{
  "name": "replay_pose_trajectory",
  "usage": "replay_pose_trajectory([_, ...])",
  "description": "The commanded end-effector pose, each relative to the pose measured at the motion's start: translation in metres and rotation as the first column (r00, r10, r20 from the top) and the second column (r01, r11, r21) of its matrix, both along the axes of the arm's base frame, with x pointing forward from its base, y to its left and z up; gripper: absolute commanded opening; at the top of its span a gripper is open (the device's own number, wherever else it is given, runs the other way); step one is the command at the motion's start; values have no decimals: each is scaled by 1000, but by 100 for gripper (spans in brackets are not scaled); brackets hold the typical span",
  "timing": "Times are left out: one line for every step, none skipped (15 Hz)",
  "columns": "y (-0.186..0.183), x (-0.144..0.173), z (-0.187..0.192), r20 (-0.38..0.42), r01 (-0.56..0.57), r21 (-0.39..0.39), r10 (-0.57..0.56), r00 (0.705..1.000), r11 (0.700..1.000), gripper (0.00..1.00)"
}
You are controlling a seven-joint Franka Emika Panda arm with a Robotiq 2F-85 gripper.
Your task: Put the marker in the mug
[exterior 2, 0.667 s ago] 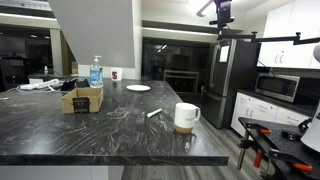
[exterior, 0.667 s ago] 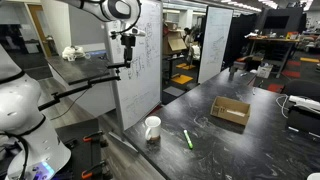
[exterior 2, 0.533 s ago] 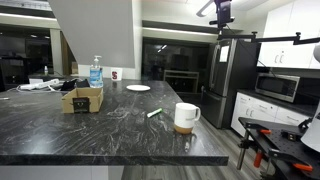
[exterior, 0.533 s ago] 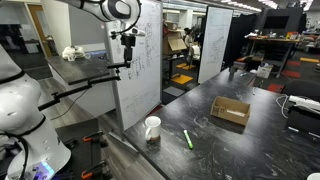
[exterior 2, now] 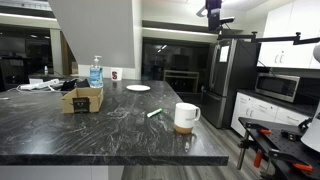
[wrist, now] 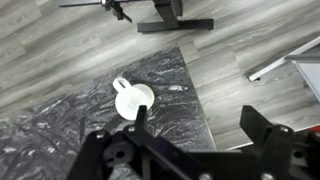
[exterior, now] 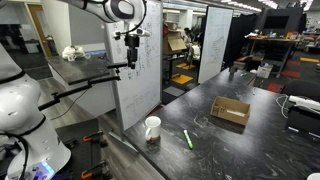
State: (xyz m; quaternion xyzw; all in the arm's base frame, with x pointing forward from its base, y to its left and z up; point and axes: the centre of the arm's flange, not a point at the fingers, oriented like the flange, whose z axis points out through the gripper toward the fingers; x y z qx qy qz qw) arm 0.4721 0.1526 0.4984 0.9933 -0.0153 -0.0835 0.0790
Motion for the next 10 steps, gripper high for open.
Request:
replay_pose_trajectory([-31, 35, -9, 43, -185, -9, 186, 982, 983, 100])
replay_pose_trajectory([-44, 49, -15, 44, -244, 2, 244, 969, 970, 100])
replay_pose_trajectory([-55, 61, -22, 45, -296, 23, 295, 955, 955, 100])
replay_pose_trajectory([-68, 74, -29, 49, -348, 30, 346, 937, 937, 100])
replay_pose_trajectory([-80, 85, -36, 53, -397, 41, 395, 917, 917, 100])
replay_pose_trajectory([-92, 98, -45, 43, -444, 55, 442, 896, 894, 100])
replay_pose_trajectory([-103, 108, -54, 44, -491, 71, 489, 871, 868, 100])
replay_pose_trajectory([-115, 119, -64, 34, -536, 80, 536, 844, 840, 100])
replay_pose_trajectory([-124, 129, -73, 31, -581, 88, 581, 813, 809, 100])
replay_pose_trajectory([-134, 139, -82, 24, -626, 94, 626, 779, 774, 100])
